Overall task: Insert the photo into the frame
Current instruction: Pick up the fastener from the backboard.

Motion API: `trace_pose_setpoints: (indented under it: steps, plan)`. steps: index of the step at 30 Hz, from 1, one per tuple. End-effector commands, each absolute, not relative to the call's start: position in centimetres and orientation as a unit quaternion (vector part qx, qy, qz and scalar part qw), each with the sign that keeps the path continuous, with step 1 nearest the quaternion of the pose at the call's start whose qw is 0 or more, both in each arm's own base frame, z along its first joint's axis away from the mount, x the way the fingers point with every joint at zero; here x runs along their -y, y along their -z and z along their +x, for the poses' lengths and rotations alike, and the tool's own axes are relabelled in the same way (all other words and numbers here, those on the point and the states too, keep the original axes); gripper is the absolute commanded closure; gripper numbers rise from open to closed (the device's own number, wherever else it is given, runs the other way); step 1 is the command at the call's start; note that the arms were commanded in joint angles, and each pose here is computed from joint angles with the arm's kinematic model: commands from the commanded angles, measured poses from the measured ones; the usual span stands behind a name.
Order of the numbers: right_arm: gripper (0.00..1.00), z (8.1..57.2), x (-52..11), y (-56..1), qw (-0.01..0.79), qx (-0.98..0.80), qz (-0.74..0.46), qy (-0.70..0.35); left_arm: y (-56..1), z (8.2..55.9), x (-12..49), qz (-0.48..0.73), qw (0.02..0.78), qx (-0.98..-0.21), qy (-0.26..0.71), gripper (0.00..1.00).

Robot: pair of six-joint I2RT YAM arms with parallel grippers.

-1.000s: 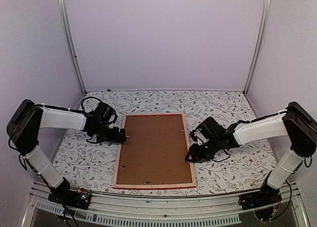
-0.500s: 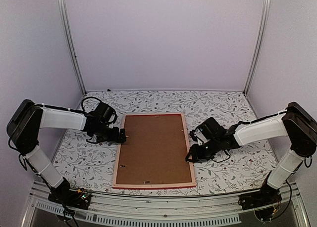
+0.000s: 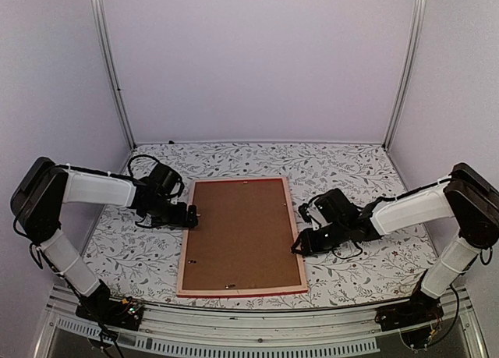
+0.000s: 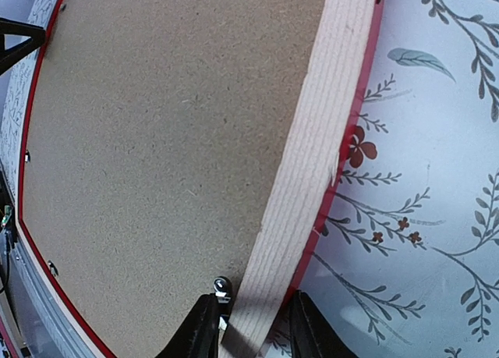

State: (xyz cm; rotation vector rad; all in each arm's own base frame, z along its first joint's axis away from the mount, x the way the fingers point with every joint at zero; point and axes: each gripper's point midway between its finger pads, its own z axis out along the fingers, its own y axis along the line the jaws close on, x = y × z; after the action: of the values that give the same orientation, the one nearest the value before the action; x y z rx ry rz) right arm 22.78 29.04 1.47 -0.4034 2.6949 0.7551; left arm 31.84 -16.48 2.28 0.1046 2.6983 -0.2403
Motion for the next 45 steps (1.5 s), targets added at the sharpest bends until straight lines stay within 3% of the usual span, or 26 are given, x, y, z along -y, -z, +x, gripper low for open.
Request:
trace_pose_setpoints:
  steps: [1,19,23,29,45]
  plan:
    - [0.68,19.8,-22.6,4.3,0.091,-0.978,-0.134,-0.132,-2.3,31.6,16.3,0.035,0.215,-0.972,0.089,0.00]
    - [0.80,20.8,-22.5,3.2,0.110,-0.979,-0.129,-0.112,-2.0,31.5,16.5,0.035,0.212,-0.972,0.092,0.00]
    - [0.74,20.7,-24.3,2.0,0.115,-0.971,-0.130,-0.163,-1.9,31.4,16.5,0.035,0.212,-0.972,0.092,0.00]
    - [0.52,21.2,-26.3,-0.1,0.131,-0.959,-0.129,-0.218,-2.0,31.5,16.5,0.035,0.212,-0.972,0.092,0.01]
    - [0.53,22.4,-26.1,0.8,0.143,-0.965,-0.175,-0.133,-2.0,31.3,16.4,0.035,0.212,-0.972,0.092,0.00]
